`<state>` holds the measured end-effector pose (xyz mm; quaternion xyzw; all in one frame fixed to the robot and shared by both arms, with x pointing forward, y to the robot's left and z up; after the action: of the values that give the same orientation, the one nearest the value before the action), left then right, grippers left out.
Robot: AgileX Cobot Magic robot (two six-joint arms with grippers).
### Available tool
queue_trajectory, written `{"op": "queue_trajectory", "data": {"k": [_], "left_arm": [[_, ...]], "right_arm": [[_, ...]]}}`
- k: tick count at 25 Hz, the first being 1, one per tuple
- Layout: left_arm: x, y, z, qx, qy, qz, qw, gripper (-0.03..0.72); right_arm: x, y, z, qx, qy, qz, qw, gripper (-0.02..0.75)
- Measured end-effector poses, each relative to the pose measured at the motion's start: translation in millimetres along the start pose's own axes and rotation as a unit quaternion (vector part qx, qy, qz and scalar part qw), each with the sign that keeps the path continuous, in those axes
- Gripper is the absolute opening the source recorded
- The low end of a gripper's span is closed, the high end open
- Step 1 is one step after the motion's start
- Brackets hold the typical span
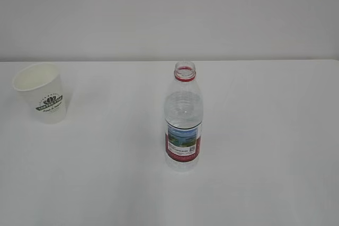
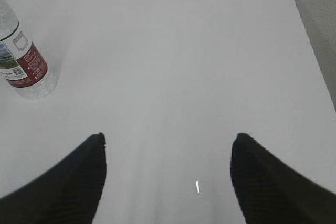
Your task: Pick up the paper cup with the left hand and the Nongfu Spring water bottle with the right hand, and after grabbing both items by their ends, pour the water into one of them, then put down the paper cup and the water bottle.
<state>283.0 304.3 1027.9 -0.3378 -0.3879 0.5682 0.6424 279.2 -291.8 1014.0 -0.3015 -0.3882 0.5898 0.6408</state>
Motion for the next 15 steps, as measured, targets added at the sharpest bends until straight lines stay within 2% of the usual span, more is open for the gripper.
{"op": "queue_trajectory", "data": {"k": [15], "left_arm": [[0.0,0.0,0.0,0.0,0.0,0.0,1.0,0.61]], "right_arm": [[0.0,0.0,0.0,0.0,0.0,-0.001,1.0,0.556]]}}
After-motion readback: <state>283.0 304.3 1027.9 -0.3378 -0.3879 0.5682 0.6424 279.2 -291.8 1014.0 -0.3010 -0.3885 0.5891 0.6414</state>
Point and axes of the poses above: a point on each arm's last joint axis where the gripper is mounted, z pointing back along that axis away from the gripper, x along the wrist's bending axis when the last joint is at zero, y = z × x, the point moved 6 cm from there along -z, pointing out along that axis toward the gripper, and after that the axes turned 8 degrees about -z, right-handed, at the moved point
